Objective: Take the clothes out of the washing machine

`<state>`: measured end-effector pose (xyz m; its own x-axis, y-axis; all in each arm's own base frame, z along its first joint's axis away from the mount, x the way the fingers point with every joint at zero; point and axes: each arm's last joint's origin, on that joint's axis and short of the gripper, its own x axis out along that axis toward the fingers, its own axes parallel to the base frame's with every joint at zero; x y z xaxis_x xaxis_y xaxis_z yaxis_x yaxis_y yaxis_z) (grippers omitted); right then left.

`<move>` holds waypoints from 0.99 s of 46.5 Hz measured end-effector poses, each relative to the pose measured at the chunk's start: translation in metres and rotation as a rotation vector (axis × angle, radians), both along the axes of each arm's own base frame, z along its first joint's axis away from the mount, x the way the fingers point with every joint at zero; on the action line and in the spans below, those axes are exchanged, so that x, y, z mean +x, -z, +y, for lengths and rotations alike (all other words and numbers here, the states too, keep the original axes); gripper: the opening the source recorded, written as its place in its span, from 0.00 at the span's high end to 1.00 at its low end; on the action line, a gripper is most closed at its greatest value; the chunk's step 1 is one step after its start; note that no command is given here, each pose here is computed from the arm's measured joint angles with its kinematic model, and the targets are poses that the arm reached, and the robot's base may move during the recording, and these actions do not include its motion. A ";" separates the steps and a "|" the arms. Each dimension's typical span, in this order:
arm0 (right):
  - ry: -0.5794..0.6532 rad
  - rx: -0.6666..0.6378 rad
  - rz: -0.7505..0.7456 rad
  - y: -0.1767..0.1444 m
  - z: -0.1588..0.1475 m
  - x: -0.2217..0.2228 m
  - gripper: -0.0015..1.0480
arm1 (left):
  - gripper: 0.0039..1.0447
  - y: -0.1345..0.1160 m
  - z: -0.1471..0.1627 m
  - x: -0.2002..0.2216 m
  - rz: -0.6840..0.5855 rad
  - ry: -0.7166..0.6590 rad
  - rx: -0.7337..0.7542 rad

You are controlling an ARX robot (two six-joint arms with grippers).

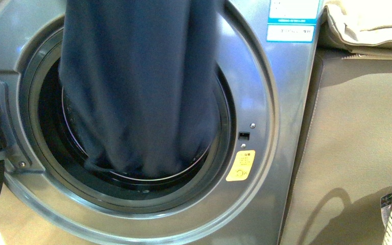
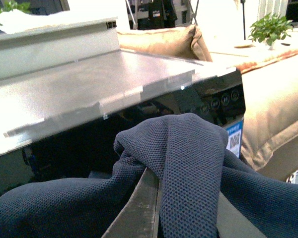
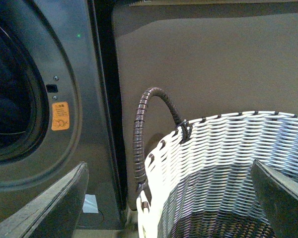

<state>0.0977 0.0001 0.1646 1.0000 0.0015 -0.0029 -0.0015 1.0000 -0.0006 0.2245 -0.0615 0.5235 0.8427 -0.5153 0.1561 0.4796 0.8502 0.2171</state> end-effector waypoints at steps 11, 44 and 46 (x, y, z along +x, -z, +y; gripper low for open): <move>0.000 0.000 0.000 0.000 0.000 0.000 0.07 | 0.91 -0.045 -0.019 -0.002 -0.003 0.090 -0.001; 0.000 0.000 0.000 0.000 0.000 0.000 0.07 | 0.91 -0.072 -0.064 -0.011 -0.016 0.343 0.023; 0.000 0.000 0.000 0.000 0.000 0.000 0.07 | 0.91 -0.072 -0.065 -0.010 -0.014 0.343 0.024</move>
